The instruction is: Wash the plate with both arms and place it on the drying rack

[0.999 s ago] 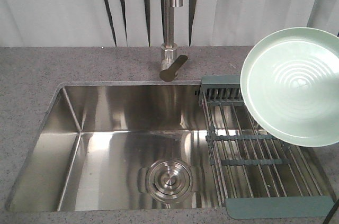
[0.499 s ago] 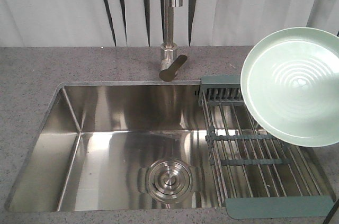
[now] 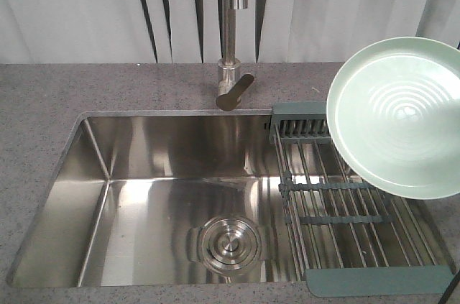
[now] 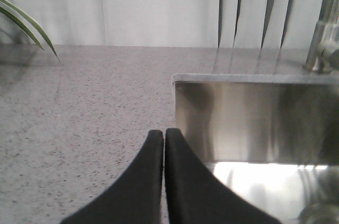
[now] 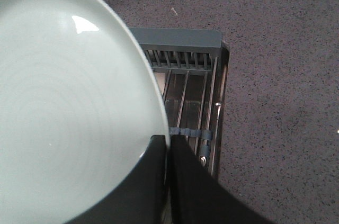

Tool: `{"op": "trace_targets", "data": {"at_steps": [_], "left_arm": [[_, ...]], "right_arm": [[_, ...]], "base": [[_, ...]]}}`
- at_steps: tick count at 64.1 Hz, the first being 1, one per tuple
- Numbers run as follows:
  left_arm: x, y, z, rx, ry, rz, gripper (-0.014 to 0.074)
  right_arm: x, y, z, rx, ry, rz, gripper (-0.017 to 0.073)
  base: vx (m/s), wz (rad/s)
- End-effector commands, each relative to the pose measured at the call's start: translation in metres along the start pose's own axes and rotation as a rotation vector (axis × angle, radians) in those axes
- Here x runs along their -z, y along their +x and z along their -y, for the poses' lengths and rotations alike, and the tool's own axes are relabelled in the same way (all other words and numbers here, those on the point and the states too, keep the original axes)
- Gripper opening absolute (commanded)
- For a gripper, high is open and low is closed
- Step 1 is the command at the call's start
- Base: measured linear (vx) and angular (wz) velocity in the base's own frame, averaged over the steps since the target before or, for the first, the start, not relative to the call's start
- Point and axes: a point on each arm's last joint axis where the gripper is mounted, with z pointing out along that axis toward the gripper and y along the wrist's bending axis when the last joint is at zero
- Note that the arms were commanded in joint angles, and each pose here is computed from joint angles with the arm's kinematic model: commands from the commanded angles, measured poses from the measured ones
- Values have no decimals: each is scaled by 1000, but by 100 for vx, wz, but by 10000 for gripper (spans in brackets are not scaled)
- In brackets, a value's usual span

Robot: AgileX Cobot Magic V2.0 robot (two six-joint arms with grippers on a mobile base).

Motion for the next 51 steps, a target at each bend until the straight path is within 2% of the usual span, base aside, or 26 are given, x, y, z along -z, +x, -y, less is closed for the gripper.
{"op": "trace_targets", "data": {"at_steps": [1,3,6,9,14,22,29,33,36,37,40,44,51], "left_arm": [[0,-3,1,253,38,98,-6],[0,-4,1,354,45,103,-6],[0,-4,1,474,54,107,-6],[0,-4,1,555,59,105,-6],[0,-5,1,629,64,107,-6],[1,-6,1,702,70,119,-6],[1,-6,1,842,79,114,-6],[1,-6,1,980,87,110,-6],[1,-6,1,1096,94,106,-6],[1,-6,1,1149,98,104,-6],[1,-6,1,1250,104,100,-6],[1,-6,1,1376,112,95,-6],[1,-9,4,1539,143,64,-6]], "right_arm": [[10,-11,-4,2,10,87,-6],[10,-11,-4,2,10,87,-6],[10,-11,-4,2,10,87,-6],[10,-11,-4,2,10,87,-6],[10,-11,-4,2,10,87,-6],[10,-11,-4,2,10,87,-6],[10,-11,-4,2,10,87,-6],[10,-11,-4,2,10,87,-6],[10,-11,-4,2,10,87,-6],[10,-11,-4,2,10,87,-6],[10,-11,-4,2,10,87,-6],[10,-11,-4,2,10,87,-6],[10,-11,-4,2,10,87,-6]], "base": [[0,0],[0,0],[0,0],[0,0],[0,0],[0,0],[0,0],[0,0],[0,0],[0,0],[0,0],[0,0],[0,0]]}}
